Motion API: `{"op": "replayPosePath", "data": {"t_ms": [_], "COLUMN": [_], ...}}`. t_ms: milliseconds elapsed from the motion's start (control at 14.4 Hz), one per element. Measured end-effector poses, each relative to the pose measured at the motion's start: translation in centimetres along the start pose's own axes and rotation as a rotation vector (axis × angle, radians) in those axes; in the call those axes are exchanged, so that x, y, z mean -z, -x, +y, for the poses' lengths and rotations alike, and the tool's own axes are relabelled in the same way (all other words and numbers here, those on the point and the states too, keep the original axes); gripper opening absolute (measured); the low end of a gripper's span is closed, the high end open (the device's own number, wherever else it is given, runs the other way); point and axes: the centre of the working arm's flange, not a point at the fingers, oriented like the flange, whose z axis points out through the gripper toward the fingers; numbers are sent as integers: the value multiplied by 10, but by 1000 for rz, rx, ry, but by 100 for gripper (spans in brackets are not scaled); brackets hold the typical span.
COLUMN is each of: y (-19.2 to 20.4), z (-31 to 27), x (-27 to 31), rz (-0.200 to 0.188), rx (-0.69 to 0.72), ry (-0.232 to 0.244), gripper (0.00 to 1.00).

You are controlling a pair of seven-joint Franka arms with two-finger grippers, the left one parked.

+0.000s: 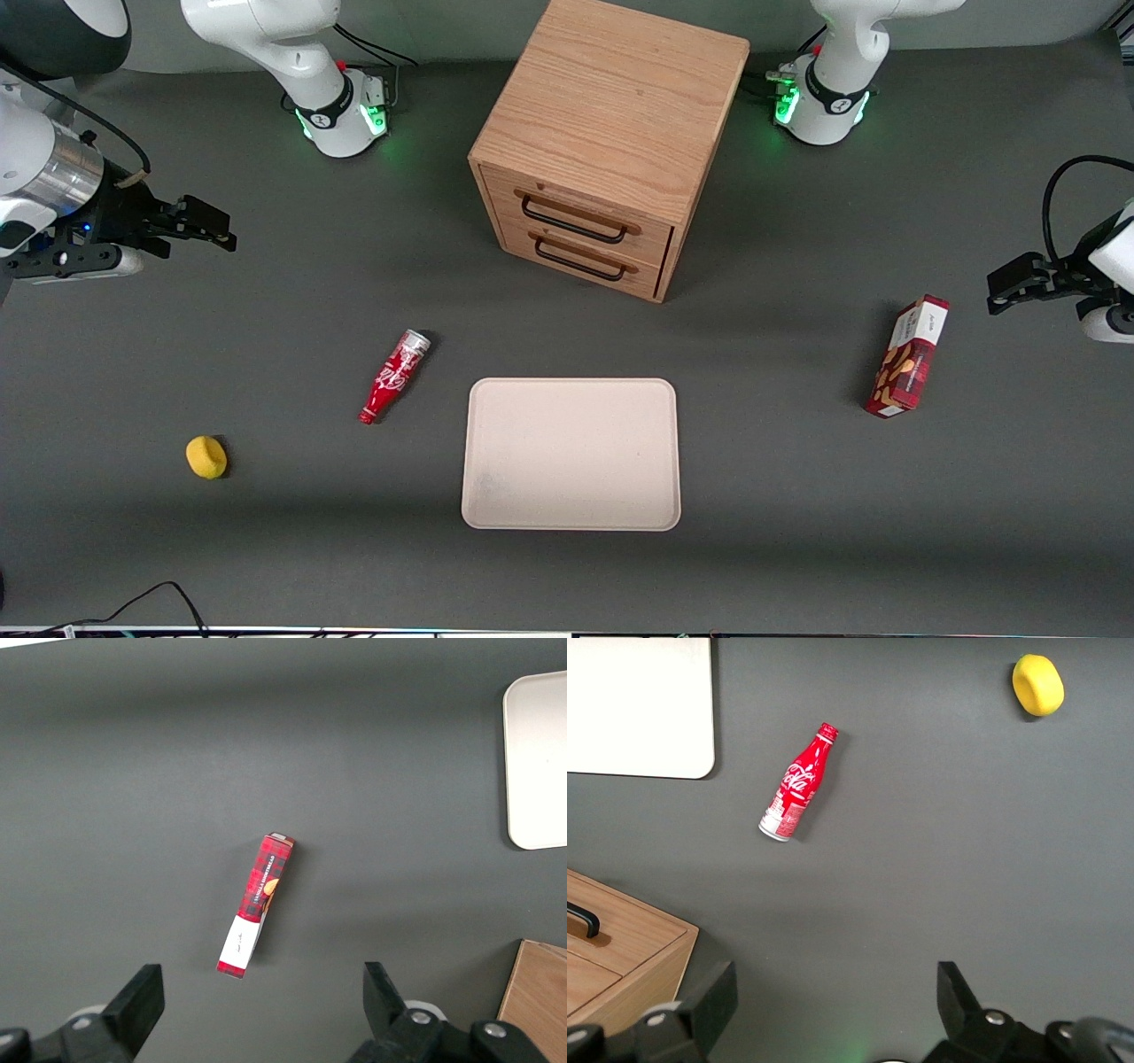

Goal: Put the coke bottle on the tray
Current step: 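Move the open right gripper down over the red Coca-Cola bottle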

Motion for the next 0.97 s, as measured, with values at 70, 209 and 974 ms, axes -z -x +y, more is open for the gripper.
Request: {"op": "replayPosePath", "data": {"t_ms": [70,209,974], "y": [0,-1,-101], "z": [0,-1,-83], "x": [0,1,-158], "rz": [0,1,-51], "rx": [1,1,-341], "ry": [0,0,21], "gripper": [100,100,100]}}
